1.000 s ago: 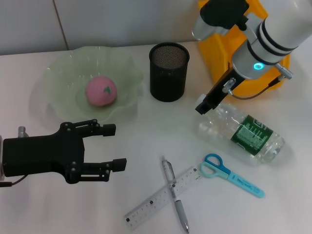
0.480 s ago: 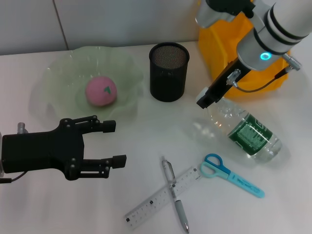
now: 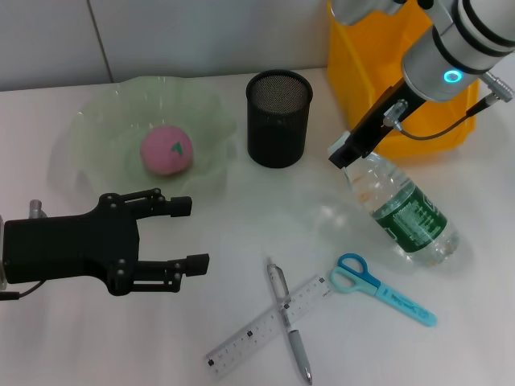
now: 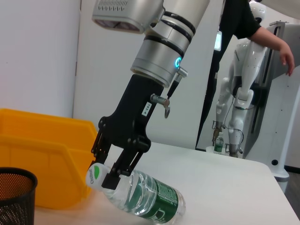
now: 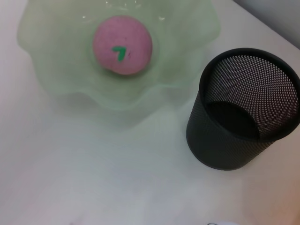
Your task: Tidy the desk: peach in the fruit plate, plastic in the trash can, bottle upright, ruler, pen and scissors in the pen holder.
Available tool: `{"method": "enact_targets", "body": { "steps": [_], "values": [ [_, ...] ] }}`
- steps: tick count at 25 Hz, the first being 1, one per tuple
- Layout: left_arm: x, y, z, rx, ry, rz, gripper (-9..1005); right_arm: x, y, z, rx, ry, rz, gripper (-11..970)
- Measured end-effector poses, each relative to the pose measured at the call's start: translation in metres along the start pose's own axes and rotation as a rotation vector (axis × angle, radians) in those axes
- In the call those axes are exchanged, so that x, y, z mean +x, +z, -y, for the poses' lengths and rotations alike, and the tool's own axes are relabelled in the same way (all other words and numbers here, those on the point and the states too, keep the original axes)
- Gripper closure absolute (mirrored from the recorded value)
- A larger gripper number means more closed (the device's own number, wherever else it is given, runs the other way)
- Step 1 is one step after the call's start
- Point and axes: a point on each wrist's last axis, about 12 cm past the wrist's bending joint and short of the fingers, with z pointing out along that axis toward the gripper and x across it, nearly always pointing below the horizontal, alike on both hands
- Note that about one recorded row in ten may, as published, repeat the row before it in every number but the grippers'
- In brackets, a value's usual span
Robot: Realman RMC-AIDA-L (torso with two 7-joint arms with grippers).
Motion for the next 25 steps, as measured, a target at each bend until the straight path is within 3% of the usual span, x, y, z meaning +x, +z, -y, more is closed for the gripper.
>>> {"method": "enact_targets", "body": {
  "steps": [25],
  "values": [
    [-0.003,0.000,-0.002,0.004,0.011,-0.003,163,0.000,-0.037,-0.012,0.002,0.003,0.009,537]
  ]
}}
